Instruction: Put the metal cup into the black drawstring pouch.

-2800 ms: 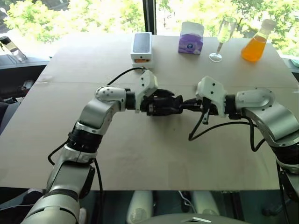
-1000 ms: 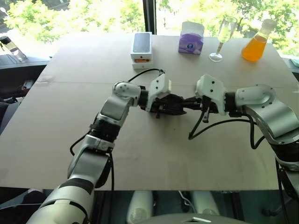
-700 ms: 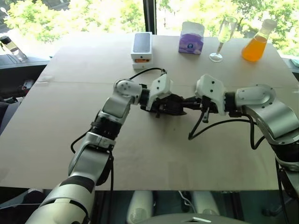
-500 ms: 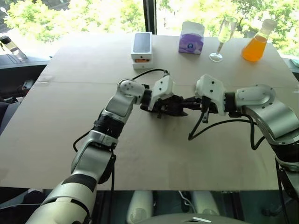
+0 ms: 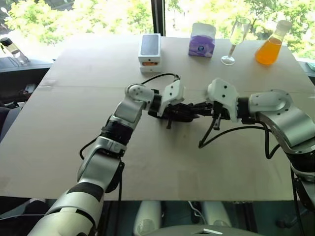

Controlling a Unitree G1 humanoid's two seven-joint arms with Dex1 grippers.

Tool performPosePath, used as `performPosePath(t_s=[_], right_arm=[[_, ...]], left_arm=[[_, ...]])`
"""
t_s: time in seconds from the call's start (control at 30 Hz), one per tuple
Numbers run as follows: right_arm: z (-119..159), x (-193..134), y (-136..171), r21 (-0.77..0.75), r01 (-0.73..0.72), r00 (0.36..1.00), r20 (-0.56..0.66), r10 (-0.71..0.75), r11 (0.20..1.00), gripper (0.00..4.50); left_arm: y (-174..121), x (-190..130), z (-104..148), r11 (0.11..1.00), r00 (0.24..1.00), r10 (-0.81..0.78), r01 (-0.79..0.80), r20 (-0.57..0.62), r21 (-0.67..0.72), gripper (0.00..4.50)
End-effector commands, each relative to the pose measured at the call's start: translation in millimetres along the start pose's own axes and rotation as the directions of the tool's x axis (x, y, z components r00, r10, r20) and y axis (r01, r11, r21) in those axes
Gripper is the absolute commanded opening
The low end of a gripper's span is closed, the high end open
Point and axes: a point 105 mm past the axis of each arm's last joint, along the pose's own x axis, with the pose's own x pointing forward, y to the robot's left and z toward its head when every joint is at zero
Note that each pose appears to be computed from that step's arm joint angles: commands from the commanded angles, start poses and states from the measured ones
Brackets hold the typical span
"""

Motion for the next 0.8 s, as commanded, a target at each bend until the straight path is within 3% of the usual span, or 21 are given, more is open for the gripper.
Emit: performPosePath(t_s=[0.03, 0.23, 0.43, 0.57, 0.8], right_arm=[[19, -10, -8, 0.029, 0.042, 0.995, 0.093, -0.044, 0.999, 0.0], [41, -31, -39, 0.194, 0.13, 0.957, 0.233, -0.175, 0.972, 0.0], [42, -53, -71, 0.299, 0.267, 0.899, 0.266, -0.349, 0.916, 0.0], [32, -66, -90, 0.35, 0.38, 0.849, 0.236, -0.473, 0.856, 0.0], [-30, -101, -130, 0.38, 0.698, 0.654, 0.008, -0.756, 0.607, 0.0]], left_arm=[[3, -2, 6, 0.999, 1.0, 0.019, -0.02, 0.008, 0.042, 0.03], [9, -10, -5, 0.997, 0.997, 0.072, -0.072, -0.023, 0.011, 0.03], [14, -20, -16, 0.993, 0.991, 0.119, -0.119, -0.057, -0.007, 0.03], [15, -25, -20, 0.991, 0.988, 0.134, -0.136, -0.071, -0.015, 0.03], [12, -34, -37, 0.987, 0.978, 0.154, -0.16, -0.143, -0.033, 0.03]])
